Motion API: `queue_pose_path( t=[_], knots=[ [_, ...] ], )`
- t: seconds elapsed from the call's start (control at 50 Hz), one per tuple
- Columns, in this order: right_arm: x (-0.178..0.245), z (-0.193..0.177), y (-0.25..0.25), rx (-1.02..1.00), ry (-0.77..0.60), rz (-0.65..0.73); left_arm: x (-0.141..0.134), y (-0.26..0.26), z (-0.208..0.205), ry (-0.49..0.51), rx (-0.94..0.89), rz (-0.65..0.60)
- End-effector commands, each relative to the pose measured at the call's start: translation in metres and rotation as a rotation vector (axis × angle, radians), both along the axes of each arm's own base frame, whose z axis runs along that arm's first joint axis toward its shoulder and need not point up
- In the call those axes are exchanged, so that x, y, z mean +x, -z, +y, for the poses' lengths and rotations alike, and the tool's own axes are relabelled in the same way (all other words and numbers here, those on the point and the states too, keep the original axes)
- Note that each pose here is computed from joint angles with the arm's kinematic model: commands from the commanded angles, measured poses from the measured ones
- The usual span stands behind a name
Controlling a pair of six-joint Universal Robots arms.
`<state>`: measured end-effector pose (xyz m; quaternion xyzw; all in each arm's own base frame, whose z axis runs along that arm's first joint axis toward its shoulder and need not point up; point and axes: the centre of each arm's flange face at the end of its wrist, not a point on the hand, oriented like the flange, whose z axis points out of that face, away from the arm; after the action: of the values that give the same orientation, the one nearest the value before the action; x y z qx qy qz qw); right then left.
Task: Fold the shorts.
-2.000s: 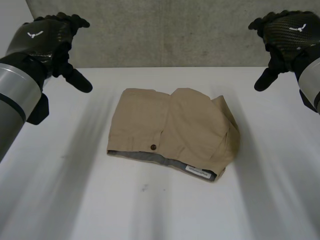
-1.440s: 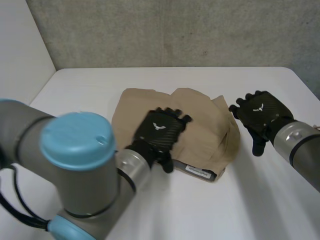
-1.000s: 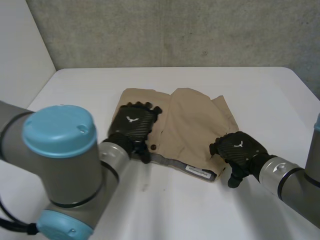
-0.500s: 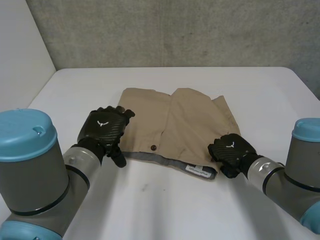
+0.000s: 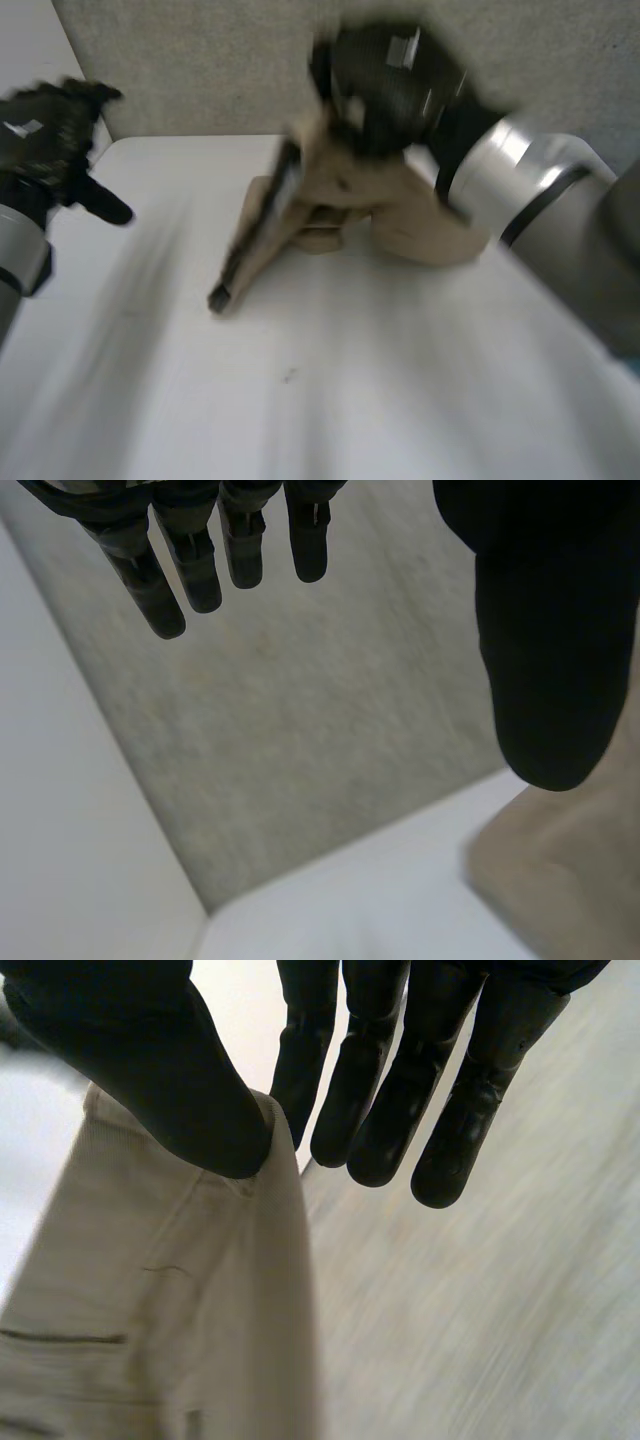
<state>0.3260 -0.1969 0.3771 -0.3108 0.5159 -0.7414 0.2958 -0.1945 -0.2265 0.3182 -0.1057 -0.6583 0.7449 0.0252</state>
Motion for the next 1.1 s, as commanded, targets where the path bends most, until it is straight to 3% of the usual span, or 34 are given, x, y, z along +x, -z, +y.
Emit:
queue_pose_path(
  t=[0.02, 0.14, 0.18, 0.3, 0.34, 0.36, 0.52, 0.66, 0.82, 0.92, 1.1],
  knots=[
    [-0.023, 0.002, -0.081, -0.117, 0.107, -0.261, 0.021, -0.026, -0.001, -0.030, -0.099, 0.015],
    [-0.015, -0.025, -0.048, -0.048, 0.201, -0.196, 0.024, -0.017, -0.001, -0.016, -0.073, 0.016],
    [-0.013, -0.053, -0.015, -0.006, 0.268, -0.116, 0.024, -0.013, 0.000, -0.013, -0.059, 0.015],
    [-0.049, -0.134, 0.058, 0.091, 0.606, 0.058, 0.021, 0.000, 0.000, -0.002, -0.016, 0.009],
    [-0.053, -0.142, 0.068, 0.107, 0.640, 0.085, 0.021, 0.002, 0.000, -0.002, -0.009, 0.008],
    [-0.059, -0.156, 0.095, 0.136, 0.687, 0.170, 0.021, 0.004, 0.000, -0.002, -0.004, 0.007],
    [-0.083, -0.167, 0.131, 0.239, 0.780, 0.332, 0.015, 0.022, 0.000, 0.022, 0.062, -0.008],
    [-0.087, -0.132, 0.101, 0.200, 0.728, 0.320, 0.004, 0.028, 0.006, 0.068, 0.087, -0.015],
    [-0.072, -0.052, 0.122, 0.284, 0.299, 0.519, -0.004, 0.042, 0.018, 0.112, 0.126, -0.032],
    [-0.071, -0.016, 0.148, 0.378, 0.148, 0.575, -0.014, 0.069, 0.020, 0.152, 0.222, -0.067],
    [-0.071, -0.005, 0.196, 0.385, 0.135, 0.587, -0.028, 0.111, 0.007, 0.184, 0.351, -0.160]
  ],
)
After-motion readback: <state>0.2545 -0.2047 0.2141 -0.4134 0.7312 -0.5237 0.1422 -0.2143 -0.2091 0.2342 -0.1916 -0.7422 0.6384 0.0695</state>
